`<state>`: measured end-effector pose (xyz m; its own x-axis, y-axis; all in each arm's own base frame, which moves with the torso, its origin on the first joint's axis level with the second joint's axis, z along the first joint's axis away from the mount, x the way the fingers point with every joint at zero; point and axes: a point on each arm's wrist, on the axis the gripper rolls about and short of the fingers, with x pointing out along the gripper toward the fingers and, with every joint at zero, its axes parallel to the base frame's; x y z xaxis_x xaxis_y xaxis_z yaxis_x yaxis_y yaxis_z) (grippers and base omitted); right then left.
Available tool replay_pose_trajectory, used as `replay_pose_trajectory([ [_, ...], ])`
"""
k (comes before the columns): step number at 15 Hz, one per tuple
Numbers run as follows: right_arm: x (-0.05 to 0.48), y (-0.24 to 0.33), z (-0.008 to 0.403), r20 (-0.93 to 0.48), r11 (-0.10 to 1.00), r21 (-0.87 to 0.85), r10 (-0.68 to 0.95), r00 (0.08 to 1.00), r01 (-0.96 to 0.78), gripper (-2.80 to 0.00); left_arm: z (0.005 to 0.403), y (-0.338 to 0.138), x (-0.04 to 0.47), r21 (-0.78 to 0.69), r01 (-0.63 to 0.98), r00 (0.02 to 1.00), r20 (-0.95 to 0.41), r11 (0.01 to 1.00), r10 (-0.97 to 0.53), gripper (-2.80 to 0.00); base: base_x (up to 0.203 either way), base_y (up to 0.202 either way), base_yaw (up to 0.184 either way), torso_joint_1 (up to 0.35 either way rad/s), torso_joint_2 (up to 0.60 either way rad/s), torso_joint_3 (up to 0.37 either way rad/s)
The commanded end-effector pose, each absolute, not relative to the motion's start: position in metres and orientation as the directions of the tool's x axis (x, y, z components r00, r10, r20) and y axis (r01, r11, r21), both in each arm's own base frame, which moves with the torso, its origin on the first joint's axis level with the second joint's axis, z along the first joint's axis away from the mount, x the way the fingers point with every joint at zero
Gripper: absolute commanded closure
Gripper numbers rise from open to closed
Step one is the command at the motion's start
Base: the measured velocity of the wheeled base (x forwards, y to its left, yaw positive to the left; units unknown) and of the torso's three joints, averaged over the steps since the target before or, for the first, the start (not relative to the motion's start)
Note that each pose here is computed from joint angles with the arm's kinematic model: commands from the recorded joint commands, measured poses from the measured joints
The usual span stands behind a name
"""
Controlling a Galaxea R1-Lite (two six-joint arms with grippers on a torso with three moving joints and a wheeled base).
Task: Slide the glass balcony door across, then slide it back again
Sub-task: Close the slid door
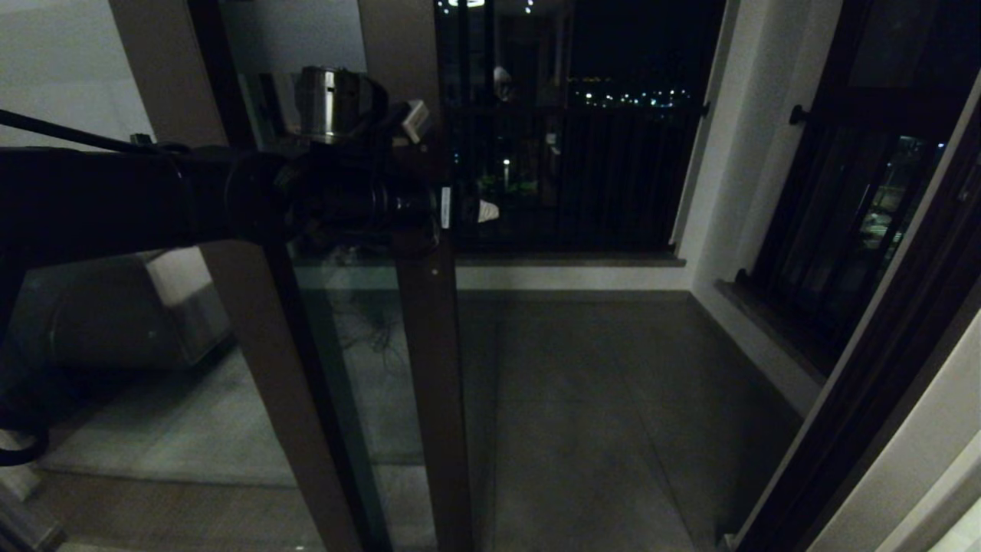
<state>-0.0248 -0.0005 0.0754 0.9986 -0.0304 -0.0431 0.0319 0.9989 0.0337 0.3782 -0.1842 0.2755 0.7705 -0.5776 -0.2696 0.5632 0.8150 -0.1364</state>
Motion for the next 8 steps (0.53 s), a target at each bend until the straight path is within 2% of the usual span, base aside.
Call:
replay_pose_trajectory([
  [1,-0.0248,-0.0006,0.0757,-0.043,0.999,0.034,-0.032,0.999,0.033,0.00,0.2723,-0.1901,0.3812,-0.139,0.570,0.764,-0.273,0.810,-0.585,-2.80,0.000,0.000,0.000,0.000,0.00,0.000],
  [8,-0.0247,-0.0005,0.0754,-0.044,0.999,0.034,-0.031,0.999,0.032,0.00,0.2677,-0.1999,0.3817,-0.139,0.585,0.751,-0.279,0.799,-0.598,-2.80,0.000,0.000,0.000,0.000,0.00,0.000],
])
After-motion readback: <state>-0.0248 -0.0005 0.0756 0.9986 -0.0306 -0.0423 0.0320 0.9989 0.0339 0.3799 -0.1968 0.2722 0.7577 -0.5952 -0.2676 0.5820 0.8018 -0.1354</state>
